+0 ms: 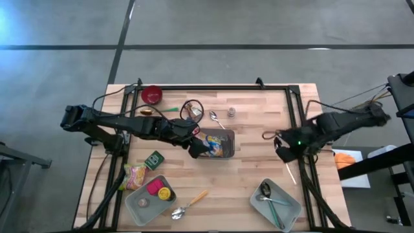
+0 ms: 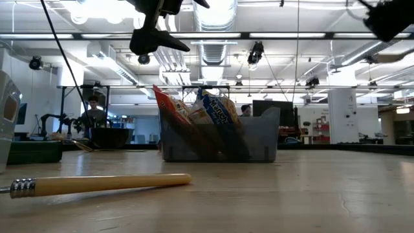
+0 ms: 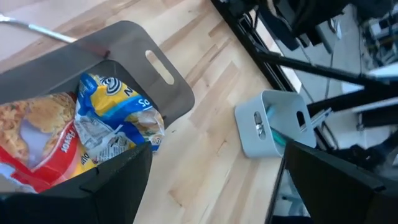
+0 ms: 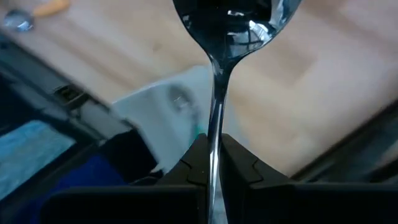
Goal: Pick & Place Food Item
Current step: Put the silver spoon into the right grey bin
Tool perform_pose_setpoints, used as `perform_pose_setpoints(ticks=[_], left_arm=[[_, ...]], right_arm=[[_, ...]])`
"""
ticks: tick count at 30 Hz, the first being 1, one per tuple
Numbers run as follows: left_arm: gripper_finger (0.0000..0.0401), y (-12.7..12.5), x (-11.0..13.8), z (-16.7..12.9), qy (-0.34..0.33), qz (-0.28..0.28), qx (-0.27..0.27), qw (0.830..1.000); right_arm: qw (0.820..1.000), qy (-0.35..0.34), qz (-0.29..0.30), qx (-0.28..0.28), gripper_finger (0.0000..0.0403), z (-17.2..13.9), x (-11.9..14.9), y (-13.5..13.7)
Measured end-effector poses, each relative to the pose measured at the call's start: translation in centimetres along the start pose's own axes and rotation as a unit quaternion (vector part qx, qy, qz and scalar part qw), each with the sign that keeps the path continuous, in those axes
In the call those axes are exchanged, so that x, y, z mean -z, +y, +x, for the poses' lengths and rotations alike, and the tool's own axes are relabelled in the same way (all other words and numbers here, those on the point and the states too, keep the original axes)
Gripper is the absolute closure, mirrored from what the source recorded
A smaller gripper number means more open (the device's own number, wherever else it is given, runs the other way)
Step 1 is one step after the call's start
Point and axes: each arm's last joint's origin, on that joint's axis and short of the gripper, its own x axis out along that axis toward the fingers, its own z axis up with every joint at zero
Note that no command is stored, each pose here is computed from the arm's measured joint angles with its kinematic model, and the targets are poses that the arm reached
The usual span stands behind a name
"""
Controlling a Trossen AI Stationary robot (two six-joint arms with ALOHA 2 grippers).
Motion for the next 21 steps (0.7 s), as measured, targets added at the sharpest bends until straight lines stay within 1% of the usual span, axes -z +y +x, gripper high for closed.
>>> perform_pose_setpoints(ticks=[2, 5, 11, 17, 21], left_arm=[[0.0030, 0.0, 0.0, 0.0, 0.001, 0.019, 0.001, 1.000], [0.0030, 0.0, 0.0, 0.0, 0.001, 0.038, 0.001, 0.999], [0.0030, 0.0, 0.0, 0.0, 0.002, 0.040, 0.002, 0.999], [0.0030, 0.0, 0.0, 0.0, 0.001, 0.039, 0.003, 0.999], [0.0030, 0.0, 0.0, 0.0, 0.001, 0.039, 0.003, 0.999]], right_arm=[[1.000, 0.009, 0.001, -0.023, 0.0394, 0.5, 1.3, 0.8], [0.999, 0.015, 0.001, -0.040, 0.0394, 1.4, 3.2, 1.8], [0.999, 0.017, 0.029, -0.001, 0.0394, 3.4, 6.2, 2.0], [1.000, -0.003, 0.013, 0.018, 0.0394, 5.8, 8.5, 3.2], [1.000, -0.004, 0.001, 0.023, 0.0394, 7.9, 9.7, 4.6]])
